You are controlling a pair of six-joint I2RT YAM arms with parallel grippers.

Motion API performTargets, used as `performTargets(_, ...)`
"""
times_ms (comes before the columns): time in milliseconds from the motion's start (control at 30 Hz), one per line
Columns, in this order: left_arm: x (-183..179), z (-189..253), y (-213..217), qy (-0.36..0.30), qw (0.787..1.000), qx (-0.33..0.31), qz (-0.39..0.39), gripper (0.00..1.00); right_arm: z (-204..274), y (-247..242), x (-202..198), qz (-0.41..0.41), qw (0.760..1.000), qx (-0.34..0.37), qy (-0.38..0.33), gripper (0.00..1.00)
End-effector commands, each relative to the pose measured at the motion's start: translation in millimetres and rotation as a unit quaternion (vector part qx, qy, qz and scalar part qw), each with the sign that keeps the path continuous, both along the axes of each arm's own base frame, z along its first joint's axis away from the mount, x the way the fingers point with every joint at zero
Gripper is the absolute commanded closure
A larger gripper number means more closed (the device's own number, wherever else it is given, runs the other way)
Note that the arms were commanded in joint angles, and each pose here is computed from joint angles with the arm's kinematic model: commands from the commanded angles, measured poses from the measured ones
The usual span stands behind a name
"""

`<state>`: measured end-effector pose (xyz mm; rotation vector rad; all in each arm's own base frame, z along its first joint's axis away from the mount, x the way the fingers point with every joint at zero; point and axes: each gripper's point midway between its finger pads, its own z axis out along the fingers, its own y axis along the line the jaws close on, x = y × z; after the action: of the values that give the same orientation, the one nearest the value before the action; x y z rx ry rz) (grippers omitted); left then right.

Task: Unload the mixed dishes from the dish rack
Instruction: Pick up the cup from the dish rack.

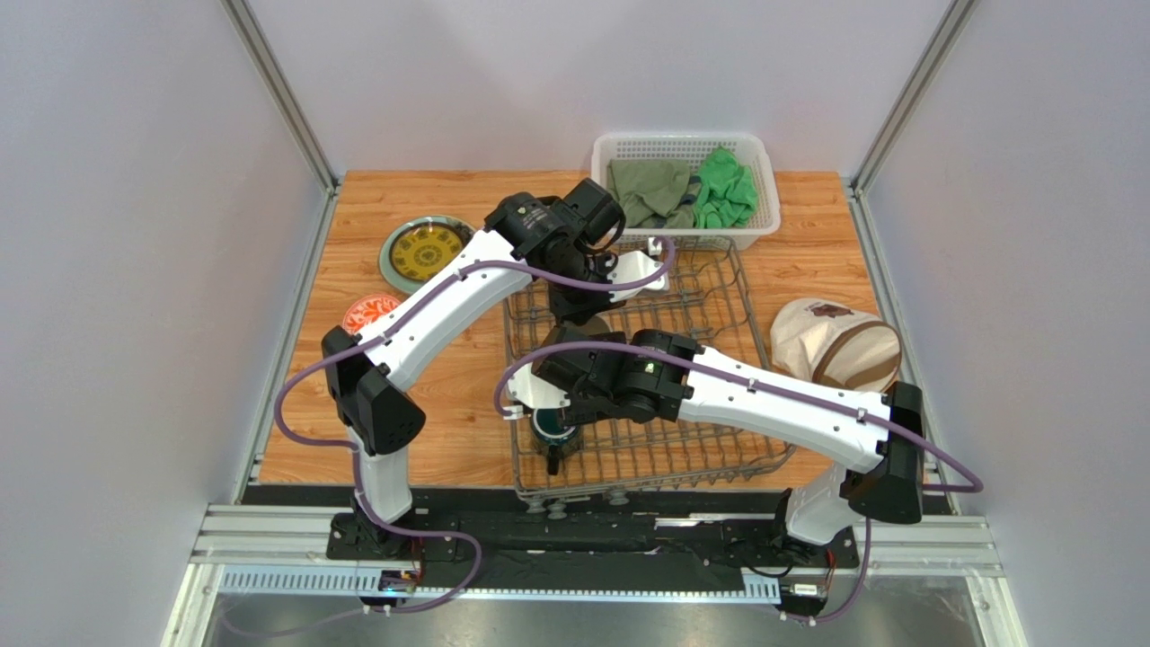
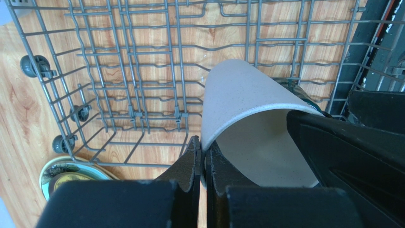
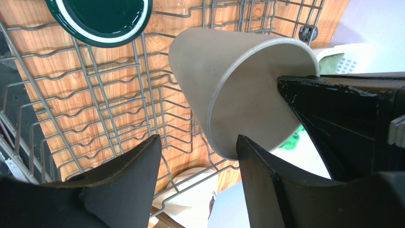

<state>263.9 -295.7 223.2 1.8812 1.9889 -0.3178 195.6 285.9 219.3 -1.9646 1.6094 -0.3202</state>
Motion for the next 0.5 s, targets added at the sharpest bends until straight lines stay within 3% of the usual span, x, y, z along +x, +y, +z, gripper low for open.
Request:
performTargets(0,-2,25,16,-0.027,1.000,-0.005,-0.004,1.00,24,-12,8,-0.030,0.998,0.032,-0.036,0.34)
performTargets(467,19,27,59,-0.037,0.998,-0.001,0.044,1.00,85,-39,21,-0.077,0.983,0.147,-0.077,0.33)
